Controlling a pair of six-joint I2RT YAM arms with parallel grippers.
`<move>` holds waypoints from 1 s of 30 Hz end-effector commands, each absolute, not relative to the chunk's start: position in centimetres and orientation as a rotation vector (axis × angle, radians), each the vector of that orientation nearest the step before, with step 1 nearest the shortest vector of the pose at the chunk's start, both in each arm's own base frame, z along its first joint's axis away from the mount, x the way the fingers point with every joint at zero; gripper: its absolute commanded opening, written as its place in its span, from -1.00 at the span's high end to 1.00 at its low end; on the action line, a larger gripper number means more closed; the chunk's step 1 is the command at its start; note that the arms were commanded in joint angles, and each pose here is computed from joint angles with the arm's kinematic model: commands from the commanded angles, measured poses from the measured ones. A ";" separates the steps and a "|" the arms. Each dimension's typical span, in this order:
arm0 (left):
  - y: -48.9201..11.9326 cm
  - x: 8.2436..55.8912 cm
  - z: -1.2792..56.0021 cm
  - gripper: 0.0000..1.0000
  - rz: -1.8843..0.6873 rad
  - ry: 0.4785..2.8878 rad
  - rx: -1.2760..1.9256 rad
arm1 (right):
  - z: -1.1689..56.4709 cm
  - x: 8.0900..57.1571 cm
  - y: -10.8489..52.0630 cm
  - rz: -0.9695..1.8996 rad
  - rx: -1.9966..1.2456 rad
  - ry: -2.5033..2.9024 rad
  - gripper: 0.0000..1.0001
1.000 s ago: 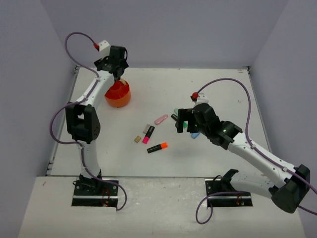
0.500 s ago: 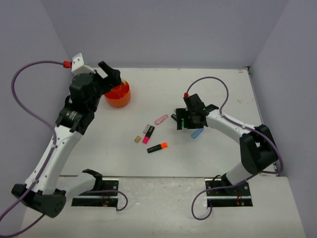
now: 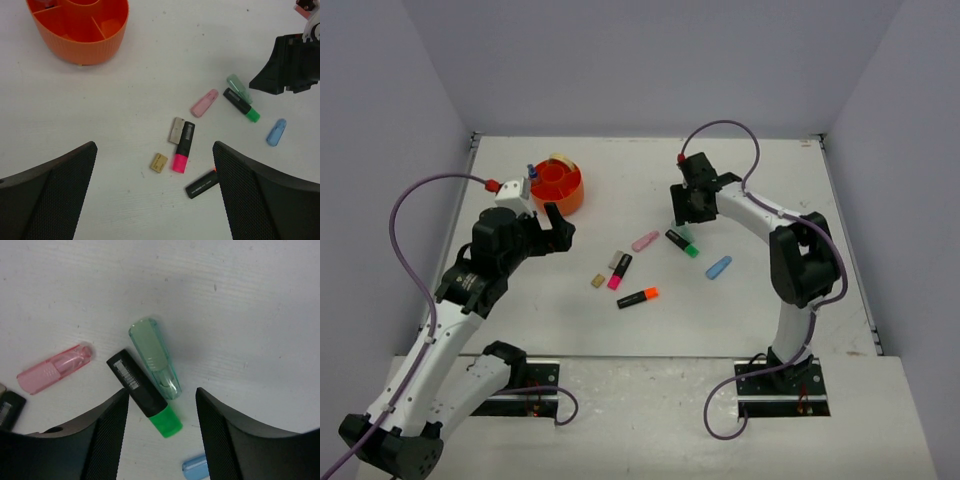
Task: Sort the stationery into containers
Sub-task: Pick up the pen from the center of the board.
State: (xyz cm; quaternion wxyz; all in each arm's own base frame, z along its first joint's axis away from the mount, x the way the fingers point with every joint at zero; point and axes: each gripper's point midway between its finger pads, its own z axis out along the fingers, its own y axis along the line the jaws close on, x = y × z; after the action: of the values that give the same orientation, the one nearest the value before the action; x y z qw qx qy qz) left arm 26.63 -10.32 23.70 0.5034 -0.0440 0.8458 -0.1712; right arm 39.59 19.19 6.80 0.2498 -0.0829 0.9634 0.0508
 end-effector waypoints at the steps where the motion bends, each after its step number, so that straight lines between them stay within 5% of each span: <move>1: -9.0 26.4 24.1 -1.00 -0.339 2.000 -0.080 | 6.0 40.8 19.0 0.101 -0.310 2.646 -0.07; 19: -8.8 27.2 24.1 -1.00 -0.300 1.992 -0.063 | 1.7 40.0 18.6 0.078 -0.371 2.781 0.08; 23: -9.5 27.2 24.8 -1.00 -0.339 1.989 -0.043 | 1.7 39.8 18.8 0.106 -0.380 2.801 0.51; 30: -12.4 28.3 26.5 -1.00 -0.519 1.949 -0.044 | 6.1 41.2 18.1 0.052 -0.268 2.673 0.98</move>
State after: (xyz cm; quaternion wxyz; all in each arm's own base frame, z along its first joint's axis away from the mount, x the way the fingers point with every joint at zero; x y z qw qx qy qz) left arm 26.88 -9.88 22.89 0.5052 -0.0263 0.8496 -0.1495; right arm 39.50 18.57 1.45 0.1620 -0.1227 0.9787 0.0299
